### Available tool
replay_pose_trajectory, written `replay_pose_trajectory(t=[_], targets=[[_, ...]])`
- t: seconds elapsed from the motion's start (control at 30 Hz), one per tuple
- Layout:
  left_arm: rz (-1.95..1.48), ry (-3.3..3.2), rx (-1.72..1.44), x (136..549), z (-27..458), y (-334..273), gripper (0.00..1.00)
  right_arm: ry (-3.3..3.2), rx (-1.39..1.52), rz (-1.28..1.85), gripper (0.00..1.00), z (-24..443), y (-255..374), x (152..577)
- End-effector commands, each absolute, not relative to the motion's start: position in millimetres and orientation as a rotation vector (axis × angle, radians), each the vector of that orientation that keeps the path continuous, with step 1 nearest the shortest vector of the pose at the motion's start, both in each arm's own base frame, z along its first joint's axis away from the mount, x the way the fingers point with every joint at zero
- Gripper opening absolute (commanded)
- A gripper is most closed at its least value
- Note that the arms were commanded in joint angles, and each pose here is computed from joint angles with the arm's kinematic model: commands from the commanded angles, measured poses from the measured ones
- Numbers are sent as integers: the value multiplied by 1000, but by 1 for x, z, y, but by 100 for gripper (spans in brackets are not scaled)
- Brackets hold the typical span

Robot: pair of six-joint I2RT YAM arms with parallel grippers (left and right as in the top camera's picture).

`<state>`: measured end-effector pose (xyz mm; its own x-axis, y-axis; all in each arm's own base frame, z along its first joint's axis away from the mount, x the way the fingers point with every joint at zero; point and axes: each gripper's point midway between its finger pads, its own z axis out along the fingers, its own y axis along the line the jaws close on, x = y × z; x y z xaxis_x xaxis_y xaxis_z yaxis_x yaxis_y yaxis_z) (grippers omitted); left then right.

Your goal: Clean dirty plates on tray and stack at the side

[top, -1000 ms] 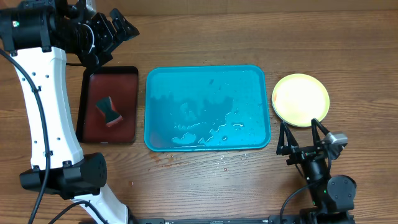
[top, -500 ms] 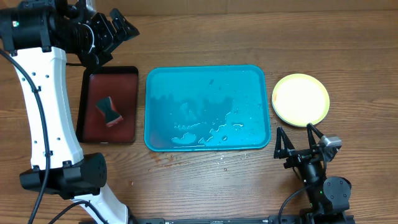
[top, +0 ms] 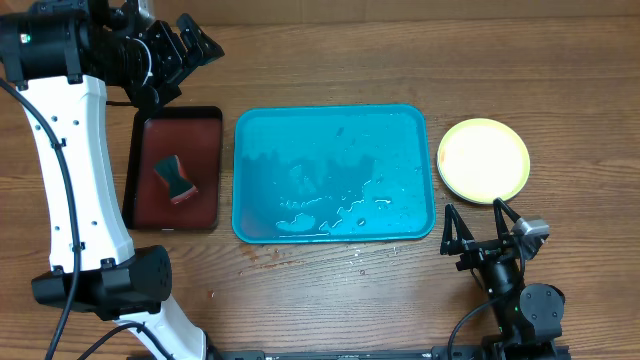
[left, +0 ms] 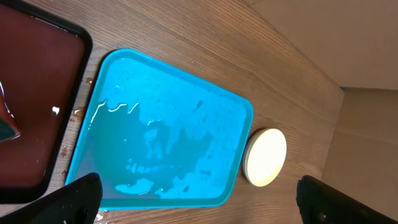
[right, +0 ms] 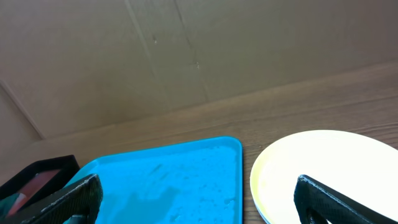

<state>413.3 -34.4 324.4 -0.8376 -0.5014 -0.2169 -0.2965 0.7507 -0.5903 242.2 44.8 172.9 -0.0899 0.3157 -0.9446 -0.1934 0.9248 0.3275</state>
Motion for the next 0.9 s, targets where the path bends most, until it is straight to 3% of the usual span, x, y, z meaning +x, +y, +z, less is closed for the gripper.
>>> replay_pose_trajectory(t=[0.0,0.23,0.37,0.53,0.67,0.87], targets=[[-800,2580,-626,414,326,-36,100,1601,93,434,100,172,46,242],[-642,2588,-627,412,323,-29,100,1601,93,434,100,172,46,242],[-474,2529,-561,395,348,-32,100,1601,93,434,100,172,46,242],[-176,2336,-462,345,410,-17,100,1601,93,434,100,172,46,242],[-81,2193,-463,279,453,5,100,1601,93,434,100,172,46,242],[53,2120,-222,224,459,16,100,1601,93,434,100,172,46,242]])
